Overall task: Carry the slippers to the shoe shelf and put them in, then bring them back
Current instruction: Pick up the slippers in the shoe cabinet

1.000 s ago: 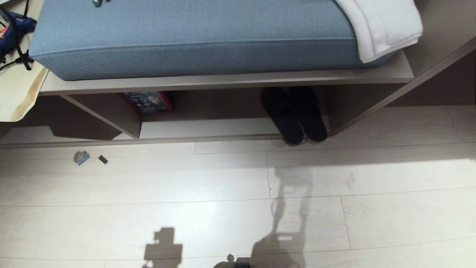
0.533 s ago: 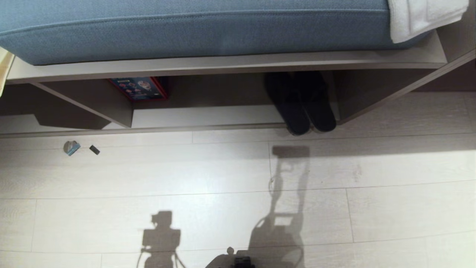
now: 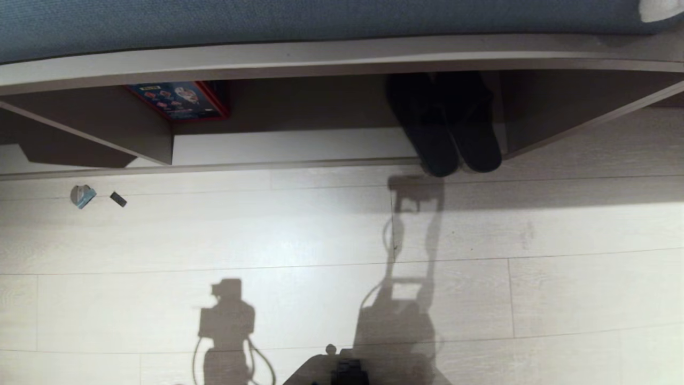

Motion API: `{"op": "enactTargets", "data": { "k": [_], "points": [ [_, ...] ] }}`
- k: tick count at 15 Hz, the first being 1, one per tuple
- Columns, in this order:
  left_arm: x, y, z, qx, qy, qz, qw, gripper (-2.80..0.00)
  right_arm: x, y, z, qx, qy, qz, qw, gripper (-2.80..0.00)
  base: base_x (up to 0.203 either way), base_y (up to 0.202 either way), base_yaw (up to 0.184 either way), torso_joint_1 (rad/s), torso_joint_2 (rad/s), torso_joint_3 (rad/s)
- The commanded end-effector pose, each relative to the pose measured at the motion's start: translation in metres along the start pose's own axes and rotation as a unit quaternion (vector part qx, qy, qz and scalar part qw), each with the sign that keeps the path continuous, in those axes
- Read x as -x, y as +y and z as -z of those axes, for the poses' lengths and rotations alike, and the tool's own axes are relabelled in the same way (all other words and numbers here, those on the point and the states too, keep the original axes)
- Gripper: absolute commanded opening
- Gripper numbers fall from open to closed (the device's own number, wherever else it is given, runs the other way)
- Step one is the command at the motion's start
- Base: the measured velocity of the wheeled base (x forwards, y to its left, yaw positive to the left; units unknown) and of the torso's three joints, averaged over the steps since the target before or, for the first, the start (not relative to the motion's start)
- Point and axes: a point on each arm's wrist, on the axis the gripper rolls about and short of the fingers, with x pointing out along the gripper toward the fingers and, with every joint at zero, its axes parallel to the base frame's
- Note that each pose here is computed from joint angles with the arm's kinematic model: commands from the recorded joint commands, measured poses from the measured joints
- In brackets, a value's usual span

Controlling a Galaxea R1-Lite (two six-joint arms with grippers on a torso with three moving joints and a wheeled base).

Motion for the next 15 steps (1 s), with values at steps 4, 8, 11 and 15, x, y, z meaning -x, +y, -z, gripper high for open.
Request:
{"op": "enactTargets", "data": {
  "k": [4, 8, 11, 15],
  "points": [
    [-0.0001, 0.0000, 0.0000, 0.000, 0.000, 0.000, 1.0000, -2.80, -0.0001, 0.0000, 0.0000, 0.001, 0.000, 0.000, 1.000, -2.80, 0.000, 0.000, 0.000, 0.001, 0.00, -0.190],
    [-0.0001, 0.0000, 0.0000, 0.000, 0.000, 0.000, 1.0000, -2.80, -0.0001, 0.0000, 0.0000, 0.001, 0.000, 0.000, 1.000, -2.80, 0.000, 0.000, 0.000, 0.002, 0.00, -0.200],
    [-0.0001, 0.0000, 0.0000, 0.000, 0.000, 0.000, 1.0000, -2.80, -0.0001, 0.0000, 0.0000, 0.003, 0.000, 0.000, 1.000, -2.80, 0.000, 0.000, 0.000, 0.003, 0.00, -0.198],
    [-0.0001, 0.0000, 0.0000, 0.000, 0.000, 0.000, 1.0000, -2.80, -0.0001, 0.0000, 0.0000, 0.004, 0.000, 0.000, 1.000, -2.80, 0.000, 0.000, 0.000, 0.004, 0.00, -0.193]
  ]
}}
